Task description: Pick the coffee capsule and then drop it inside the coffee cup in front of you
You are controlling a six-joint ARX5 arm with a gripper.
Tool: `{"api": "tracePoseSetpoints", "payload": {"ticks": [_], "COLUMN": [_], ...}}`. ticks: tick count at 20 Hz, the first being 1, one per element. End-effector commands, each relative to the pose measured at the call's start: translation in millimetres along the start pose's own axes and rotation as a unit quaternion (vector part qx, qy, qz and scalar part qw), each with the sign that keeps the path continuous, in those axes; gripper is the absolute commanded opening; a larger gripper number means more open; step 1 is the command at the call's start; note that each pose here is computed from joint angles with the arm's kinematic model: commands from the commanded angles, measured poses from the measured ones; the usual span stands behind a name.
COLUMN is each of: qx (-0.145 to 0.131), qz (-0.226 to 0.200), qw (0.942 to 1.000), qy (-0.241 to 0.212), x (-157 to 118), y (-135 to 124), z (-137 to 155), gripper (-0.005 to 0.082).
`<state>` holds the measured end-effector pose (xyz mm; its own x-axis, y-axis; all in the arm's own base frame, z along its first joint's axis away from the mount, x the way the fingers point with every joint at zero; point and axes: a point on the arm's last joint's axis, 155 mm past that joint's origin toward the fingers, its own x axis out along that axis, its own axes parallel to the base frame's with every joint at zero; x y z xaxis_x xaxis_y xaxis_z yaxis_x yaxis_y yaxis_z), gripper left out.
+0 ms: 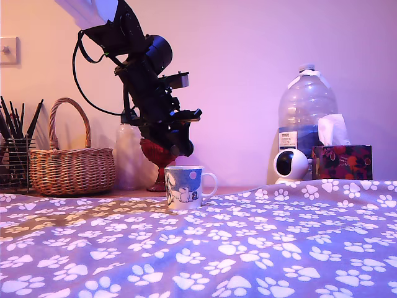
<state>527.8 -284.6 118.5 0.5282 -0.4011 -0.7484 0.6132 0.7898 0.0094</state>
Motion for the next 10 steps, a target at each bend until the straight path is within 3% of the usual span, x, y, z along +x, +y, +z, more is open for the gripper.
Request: {"api": "tracePoseSetpoints", "payload": {"ticks": [1,10], "qx": [-0.001,-0.006], "qz": [0.004,0.002], "qw": [1.0,0.9997], "qy": [0.0,0.023], "x": [5.3,23.9], "y": [6.2,9.3], "z": [-0.8,-18.5], "gripper": [0.0128,0.0128]}}
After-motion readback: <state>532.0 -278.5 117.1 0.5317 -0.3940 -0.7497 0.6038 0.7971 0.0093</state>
